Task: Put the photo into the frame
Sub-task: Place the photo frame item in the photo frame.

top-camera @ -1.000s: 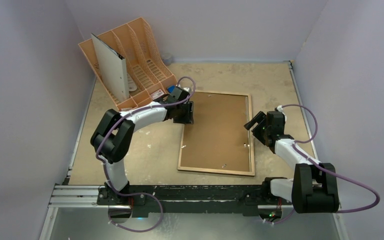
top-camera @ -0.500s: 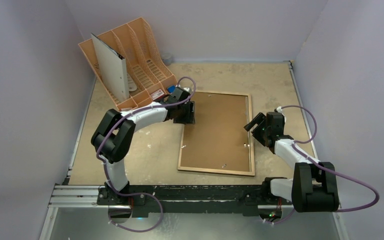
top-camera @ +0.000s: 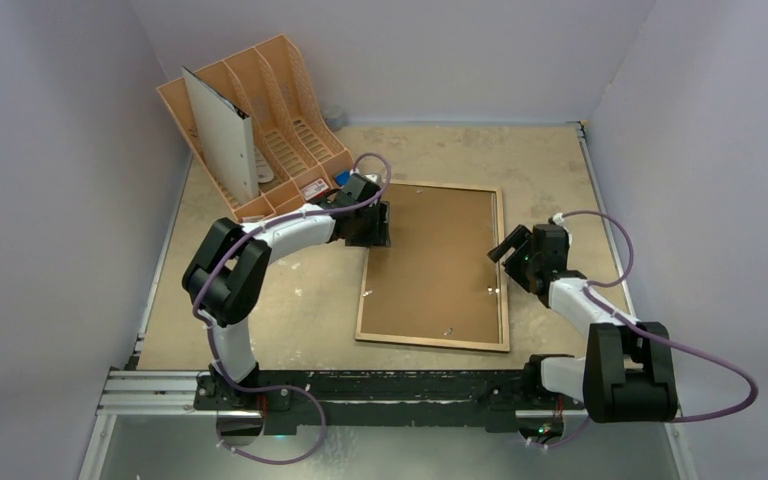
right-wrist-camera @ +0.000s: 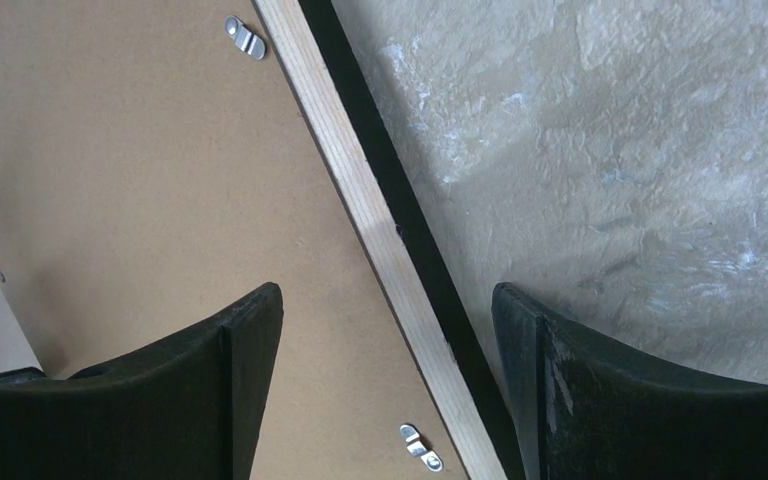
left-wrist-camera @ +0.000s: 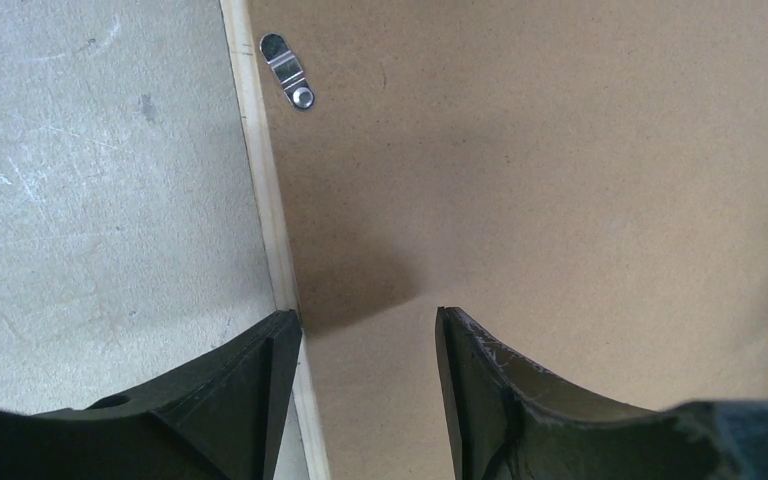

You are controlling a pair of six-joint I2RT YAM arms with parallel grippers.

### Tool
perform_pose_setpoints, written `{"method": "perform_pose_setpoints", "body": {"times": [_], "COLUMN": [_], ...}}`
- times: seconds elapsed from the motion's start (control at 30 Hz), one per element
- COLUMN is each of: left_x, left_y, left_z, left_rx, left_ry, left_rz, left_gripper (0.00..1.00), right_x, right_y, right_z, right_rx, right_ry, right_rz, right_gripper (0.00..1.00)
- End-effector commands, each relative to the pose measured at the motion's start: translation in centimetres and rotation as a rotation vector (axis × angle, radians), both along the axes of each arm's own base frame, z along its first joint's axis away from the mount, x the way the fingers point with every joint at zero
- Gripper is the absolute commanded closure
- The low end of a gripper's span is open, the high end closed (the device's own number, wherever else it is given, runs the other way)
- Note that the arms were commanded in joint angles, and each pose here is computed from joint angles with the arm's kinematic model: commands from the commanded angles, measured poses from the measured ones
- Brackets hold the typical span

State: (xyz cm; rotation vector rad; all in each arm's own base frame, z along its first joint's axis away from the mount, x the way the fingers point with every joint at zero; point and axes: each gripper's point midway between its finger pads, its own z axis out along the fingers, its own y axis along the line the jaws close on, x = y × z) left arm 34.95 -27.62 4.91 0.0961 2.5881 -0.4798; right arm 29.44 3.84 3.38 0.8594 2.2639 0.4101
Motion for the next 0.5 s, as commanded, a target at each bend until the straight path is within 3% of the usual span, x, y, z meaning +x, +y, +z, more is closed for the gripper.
{"method": "perform_pose_setpoints", "body": {"times": [0.0, 0.47], "left_x": [-0.6, -3.0], "left_y": [1.4, -3.5], "left_z": [-2.4, -2.6], "left_rx": [0.058, -0.191], "left_ry": [0.055, 0.15], "left_rz": [0.063, -0.115], "left_gripper": [0.44, 0.51], "right_x": [-0.2, -0.5], "right_y": [-0.1, 3.2], "right_z": [-0.8, -1.9], "right_rx": [-0.008, 0.108], "right_ry": [0.013, 0.018], "right_rz": [0.015, 0.185], "right_gripper": [0.21, 0.21]}}
